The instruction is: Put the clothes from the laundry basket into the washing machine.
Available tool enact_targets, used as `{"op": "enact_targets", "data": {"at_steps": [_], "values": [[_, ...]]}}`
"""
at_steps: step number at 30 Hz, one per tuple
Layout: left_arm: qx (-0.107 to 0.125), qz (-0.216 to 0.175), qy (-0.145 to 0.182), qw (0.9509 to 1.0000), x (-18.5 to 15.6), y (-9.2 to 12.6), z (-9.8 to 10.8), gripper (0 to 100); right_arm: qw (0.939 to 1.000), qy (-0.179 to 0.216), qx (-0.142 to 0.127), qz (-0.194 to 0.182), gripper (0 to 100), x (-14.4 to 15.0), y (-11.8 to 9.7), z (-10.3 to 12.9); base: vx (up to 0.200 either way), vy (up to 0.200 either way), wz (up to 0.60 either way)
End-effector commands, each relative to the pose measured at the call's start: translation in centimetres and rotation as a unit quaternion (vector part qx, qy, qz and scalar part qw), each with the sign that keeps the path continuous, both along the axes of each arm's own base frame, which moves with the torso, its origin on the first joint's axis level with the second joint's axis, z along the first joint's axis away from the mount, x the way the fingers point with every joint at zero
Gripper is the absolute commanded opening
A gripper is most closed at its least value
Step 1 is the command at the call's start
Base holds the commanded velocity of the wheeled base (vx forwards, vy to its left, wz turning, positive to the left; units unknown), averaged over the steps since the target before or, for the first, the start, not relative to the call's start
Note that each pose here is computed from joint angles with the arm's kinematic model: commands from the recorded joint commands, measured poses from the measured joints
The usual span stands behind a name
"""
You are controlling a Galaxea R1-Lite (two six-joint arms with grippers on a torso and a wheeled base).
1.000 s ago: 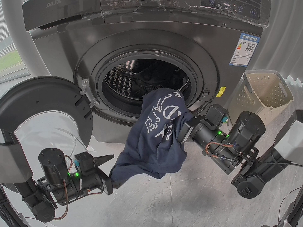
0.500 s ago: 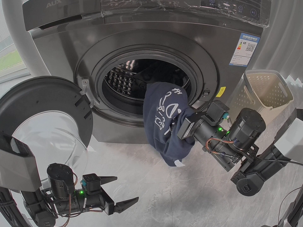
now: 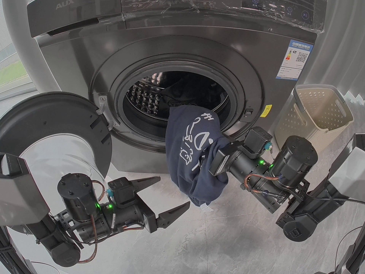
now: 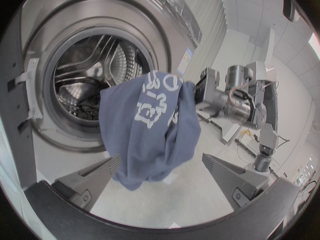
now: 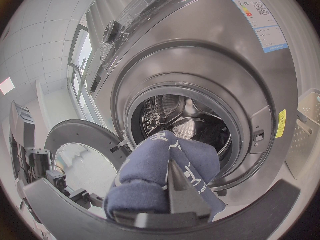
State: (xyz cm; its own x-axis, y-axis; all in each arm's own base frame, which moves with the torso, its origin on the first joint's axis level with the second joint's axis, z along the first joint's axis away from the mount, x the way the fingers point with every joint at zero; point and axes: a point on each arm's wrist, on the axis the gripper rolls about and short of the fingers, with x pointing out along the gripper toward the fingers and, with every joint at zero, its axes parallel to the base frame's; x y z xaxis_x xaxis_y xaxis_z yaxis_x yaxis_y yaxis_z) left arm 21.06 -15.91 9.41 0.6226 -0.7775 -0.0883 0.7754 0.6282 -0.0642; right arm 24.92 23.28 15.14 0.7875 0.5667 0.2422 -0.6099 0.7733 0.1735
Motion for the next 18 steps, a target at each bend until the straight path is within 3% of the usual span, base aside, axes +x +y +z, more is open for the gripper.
{"op": "enact_targets", "data": {"at_steps": [1, 18], "values": [[-0.031, -0.016, -0.028, 0.999, 0.9, -1.9, 1.4, 100, 1.0, 0.006, -0.006, 0.003, 0, 0.0, 0.3, -0.5, 0.0, 0.0, 0.0], [-0.041, -0.016, -0.042, 0.9981, 4.4, -4.7, 0.2, 100, 0.9997, 0.004, -0.004, 0.023, 0, -1.0, 1.3, -0.4, 0.0, 0.0, 0.0]]}}
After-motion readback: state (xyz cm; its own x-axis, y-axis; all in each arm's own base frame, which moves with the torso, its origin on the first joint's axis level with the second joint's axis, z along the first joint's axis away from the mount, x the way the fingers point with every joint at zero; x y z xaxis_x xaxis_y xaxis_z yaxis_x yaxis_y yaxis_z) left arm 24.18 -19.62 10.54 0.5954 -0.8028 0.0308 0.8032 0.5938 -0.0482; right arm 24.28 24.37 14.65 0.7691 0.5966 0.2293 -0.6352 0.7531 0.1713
